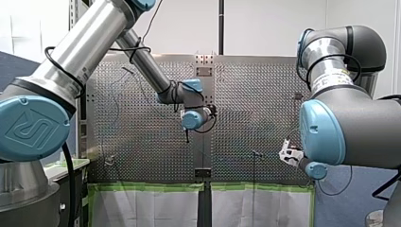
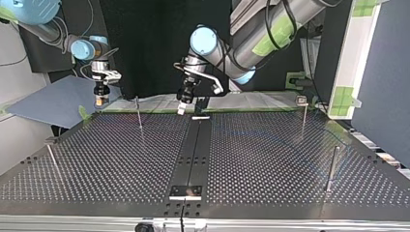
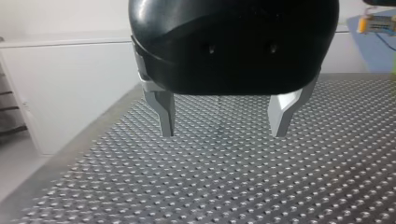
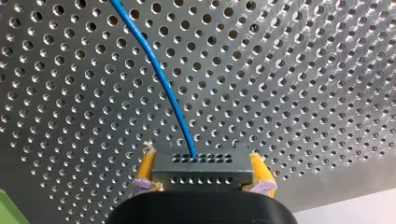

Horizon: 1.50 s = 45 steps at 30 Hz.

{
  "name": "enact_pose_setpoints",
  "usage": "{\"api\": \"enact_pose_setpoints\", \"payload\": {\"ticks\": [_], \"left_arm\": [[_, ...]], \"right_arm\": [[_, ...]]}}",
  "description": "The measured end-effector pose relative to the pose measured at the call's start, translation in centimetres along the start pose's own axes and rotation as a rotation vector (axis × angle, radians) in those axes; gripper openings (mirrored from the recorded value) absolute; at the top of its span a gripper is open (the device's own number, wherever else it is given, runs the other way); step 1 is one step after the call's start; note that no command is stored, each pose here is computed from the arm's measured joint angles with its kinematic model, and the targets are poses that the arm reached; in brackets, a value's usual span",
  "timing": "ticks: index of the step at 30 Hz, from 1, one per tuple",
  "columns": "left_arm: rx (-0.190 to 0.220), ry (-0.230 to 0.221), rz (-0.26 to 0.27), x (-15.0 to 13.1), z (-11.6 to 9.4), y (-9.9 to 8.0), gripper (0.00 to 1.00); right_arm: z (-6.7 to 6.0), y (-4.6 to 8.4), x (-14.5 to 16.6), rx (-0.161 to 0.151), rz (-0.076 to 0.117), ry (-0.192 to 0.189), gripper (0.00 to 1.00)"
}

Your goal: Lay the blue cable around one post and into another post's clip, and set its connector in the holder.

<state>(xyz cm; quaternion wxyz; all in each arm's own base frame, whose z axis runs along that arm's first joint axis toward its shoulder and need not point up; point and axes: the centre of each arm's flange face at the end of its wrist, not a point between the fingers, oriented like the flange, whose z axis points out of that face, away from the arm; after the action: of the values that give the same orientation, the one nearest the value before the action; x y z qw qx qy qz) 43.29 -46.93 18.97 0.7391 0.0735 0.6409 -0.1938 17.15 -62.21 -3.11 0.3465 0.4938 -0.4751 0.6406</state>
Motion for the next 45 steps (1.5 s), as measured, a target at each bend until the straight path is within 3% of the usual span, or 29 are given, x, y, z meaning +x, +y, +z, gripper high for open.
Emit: {"api": "enact_pose_setpoints", "payload": {"ticks": [10,21,34,39,45], "left_arm": [[-0.037,-0.076,-0.018,-3.0,-1.9,0.9,1.0],[-0.042,-0.09,-0.022,-5.7,-5.2,1.7,1.0],[-0.053,-0.158,-0.046,-8.7,-8.1,3.3,1.0],[-0.057,-0.156,-0.038,-8.8,-9.4,3.9,1.0],[-0.058,-0.11,-0.021,-5.7,-11.3,4.5,1.0]], "right_arm": [[0.0,-0.5,-0.2,0.009,0.001,-0.004,0.0],[-0.1,-0.7,-0.4,0.012,0.002,-0.007,0.0],[-0.1,-0.9,-0.6,0.014,0.004,-0.01,0.0],[-0.1,-0.9,-0.7,0.015,0.004,-0.011,0.0],[-0.2,-0.9,-0.8,0.015,0.004,-0.013,0.0]]}}
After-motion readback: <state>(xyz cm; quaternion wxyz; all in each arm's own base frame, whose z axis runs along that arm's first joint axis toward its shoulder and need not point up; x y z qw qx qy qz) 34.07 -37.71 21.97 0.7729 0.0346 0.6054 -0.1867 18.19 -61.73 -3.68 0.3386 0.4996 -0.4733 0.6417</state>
